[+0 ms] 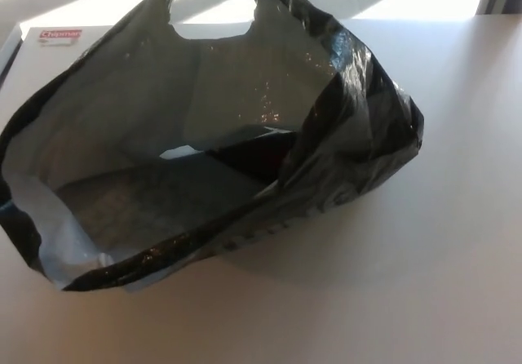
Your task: A plastic bag is kept infront of the robot in the middle of the desk and the robot uses both its hands to grab it from the top and lifts it up and then releases it.
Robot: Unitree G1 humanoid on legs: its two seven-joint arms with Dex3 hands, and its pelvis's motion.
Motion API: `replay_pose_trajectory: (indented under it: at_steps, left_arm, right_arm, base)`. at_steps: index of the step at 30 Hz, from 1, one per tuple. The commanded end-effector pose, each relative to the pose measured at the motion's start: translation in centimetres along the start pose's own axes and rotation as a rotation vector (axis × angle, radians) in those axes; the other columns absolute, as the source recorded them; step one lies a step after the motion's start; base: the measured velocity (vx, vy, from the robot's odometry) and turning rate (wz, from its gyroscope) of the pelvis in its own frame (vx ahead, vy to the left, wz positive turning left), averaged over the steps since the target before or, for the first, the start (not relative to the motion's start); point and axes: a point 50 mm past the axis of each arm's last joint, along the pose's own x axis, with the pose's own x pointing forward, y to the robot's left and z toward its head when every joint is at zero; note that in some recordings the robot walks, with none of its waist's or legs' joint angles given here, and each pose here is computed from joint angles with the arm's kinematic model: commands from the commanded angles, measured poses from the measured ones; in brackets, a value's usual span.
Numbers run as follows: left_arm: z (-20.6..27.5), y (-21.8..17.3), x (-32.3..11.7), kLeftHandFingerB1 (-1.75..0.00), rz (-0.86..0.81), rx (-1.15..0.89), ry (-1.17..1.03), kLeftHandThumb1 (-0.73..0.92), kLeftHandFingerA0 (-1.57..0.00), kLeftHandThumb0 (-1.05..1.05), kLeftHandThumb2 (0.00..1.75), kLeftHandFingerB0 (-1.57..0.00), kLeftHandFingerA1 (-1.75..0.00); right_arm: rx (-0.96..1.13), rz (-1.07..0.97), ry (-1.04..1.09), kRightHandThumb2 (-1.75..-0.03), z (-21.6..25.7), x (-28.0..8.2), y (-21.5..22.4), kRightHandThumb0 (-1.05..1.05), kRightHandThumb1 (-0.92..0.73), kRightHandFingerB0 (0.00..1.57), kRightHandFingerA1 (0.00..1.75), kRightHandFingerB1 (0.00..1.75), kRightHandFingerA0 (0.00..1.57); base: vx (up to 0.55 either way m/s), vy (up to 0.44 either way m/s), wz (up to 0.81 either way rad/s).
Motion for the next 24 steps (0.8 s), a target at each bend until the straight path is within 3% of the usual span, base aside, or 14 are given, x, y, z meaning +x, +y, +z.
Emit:
replay_pose_trajectory:
  at_steps: [1, 5, 6, 9, 10, 11, 16, 17, 18, 19, 20, 21, 22, 24]
  left_arm:
    - [1.4, 1.9, -6.1, -0.22, 0.136, -0.144, -0.151, 0.75, 0.0, -0.78, 1.13, -0.06, -0.23]
    - [1.1, 2.5, -7.3, -0.15, 0.144, -0.142, -0.077, 0.77, -0.07, -0.85, 1.1, -0.08, -0.16]
    - [1.1, 2.6, -7.6, -0.28, 0.182, -0.122, -0.059, 0.71, -0.02, -0.71, 1.11, -0.02, -0.35]
    - [0.9, 2.9, -8.4, -0.24, 0.213, -0.098, -0.009, 0.71, -0.06, -0.77, 1.11, -0.06, -0.33]
    - [0.7, 3.2, -8.4, -0.23, 0.242, -0.098, -0.003, 0.73, -0.09, -0.81, 0.84, -0.09, -0.31]
    - [0.6, 3.4, -8.7, -0.3, 0.273, -0.096, 0.014, 0.68, -0.04, -0.77, 1.06, -0.04, -0.4]
    - [0.4, 3.1, -9.2, -0.37, 0.411, -0.181, 0.061, 0.64, -0.06, -0.88, 0.97, -0.05, -0.43]
    - [0.4, 2.5, -9.1, -0.23, 0.423, -0.219, 0.065, 0.81, -0.1, -0.72, 0.66, -0.14, -0.29]
    - [0.4, 2.4, -9.1, -0.22, 0.428, -0.233, 0.066, 0.8, -0.11, -0.68, 0.65, -0.14, -0.29]
    - [0.4, 2.2, -9.0, -0.36, 0.433, -0.235, 0.063, 0.64, -0.05, -0.73, 0.95, -0.07, -0.43]
    - [0.4, 2.1, -8.9, -0.36, 0.438, -0.24, 0.06, 0.64, -0.05, -0.73, 0.95, -0.07, -0.43]
    - [0.4, 2.0, -9.2, -0.42, 0.444, -0.239, 0.072, 0.62, -0.05, -0.77, 0.99, -0.08, -0.44]
    - [0.4, 2.3, -9.5, -0.49, 0.46, -0.202, 0.082, 0.51, -0.01, -0.36, 1.09, 0.0, -0.5]
    - [0.7, 2.4, -10.0, -0.48, 0.478, -0.21, 0.1, 0.5, -0.01, -0.36, 1.08, 0.0, -0.51]
  right_arm:
    - [0.051, -0.024, -0.193, -1.06, 1.2, -6.5, 0.2, -0.78, -0.69, 0.0, 0.29, 0.23, 0.0]
    - [0.003, -0.025, -0.166, -1.1, 1.1, -7.8, 0.0, -0.86, -0.77, 0.0, 0.22, 0.15, 0.0]
    - [-0.014, -0.035, -0.152, -1.1, 1.4, -8.3, -0.4, -0.78, -0.71, 0.0, 0.29, 0.21, 0.0]
    - [-0.04, -0.07, -0.152, -1.06, 1.4, -8.6, -1.0, -0.81, -0.7, 0.01, 0.33, 0.19, 0.02]
    - [-0.047, -0.096, -0.148, -1.06, 1.4, -9.0, -1.2, -0.82, -0.71, 0.04, 0.33, 0.22, 0.03]
    - [-0.054, -0.132, -0.14, -1.05, 1.3, -9.4, -1.6, -0.79, -0.7, 0.04, 0.36, 0.25, 0.02]
    - [-0.079, -0.225, -0.039, -1.05, 0.6, -10.9, -2.6, -0.78, -0.7, 0.0, 0.3, 0.19, 0.01]
    - [-0.094, -0.231, -0.059, -1.01, 0.3, -10.5, -2.4, -0.84, -0.7, 0.06, 0.31, 0.12, 0.07]
    - [-0.108, -0.237, -0.074, -1.02, 0.2, -10.3, -2.4, -0.81, -0.7, 0.04, 0.36, 0.15, 0.06]
    - [-0.124, -0.246, -0.084, -1.05, 0.1, -10.3, -2.4, -0.82, -0.74, 0.0, 0.32, 0.11, 0.09]
    - [-0.134, -0.254, -0.091, -1.05, 0.0, -10.2, -2.6, -0.82, -0.74, 0.0, 0.32, 0.11, 0.09]
    - [-0.139, -0.262, -0.093, -0.88, -0.1, -10.3, -2.6, -0.74, -0.73, 0.0, 0.29, 0.06, 0.09]
    - [-0.141, -0.267, -0.097, -1.03, -0.2, -10.3, -2.5, -0.75, -0.72, 0.0, 0.33, 0.13, 0.05]
    - [-0.134, -0.278, -0.122, -0.86, -0.1, -10.0, -2.2, -0.72, -0.73, 0.0, 0.3, 0.05, 0.08]
  base:
    - [0.0, 0.0, 0.0]
    - [0.0, 0.0, 0.0]
    - [0.0, 0.0, 0.0]
    - [0.0, 0.0, 0.0]
    - [0.0, 0.0, 0.0]
    - [0.0, 0.0, 0.0]
    - [0.0, 0.0, 0.0]
    - [0.0, 0.0, 0.0]
    - [0.0, 0.0, 0.0]
    - [0.0, 0.0, 0.0]
    - [0.0, 0.0, 0.0]
    - [0.0, 0.0, 0.0]
    - [0.0, 0.0, 0.0]
    - [0.0, 0.0, 0.0]
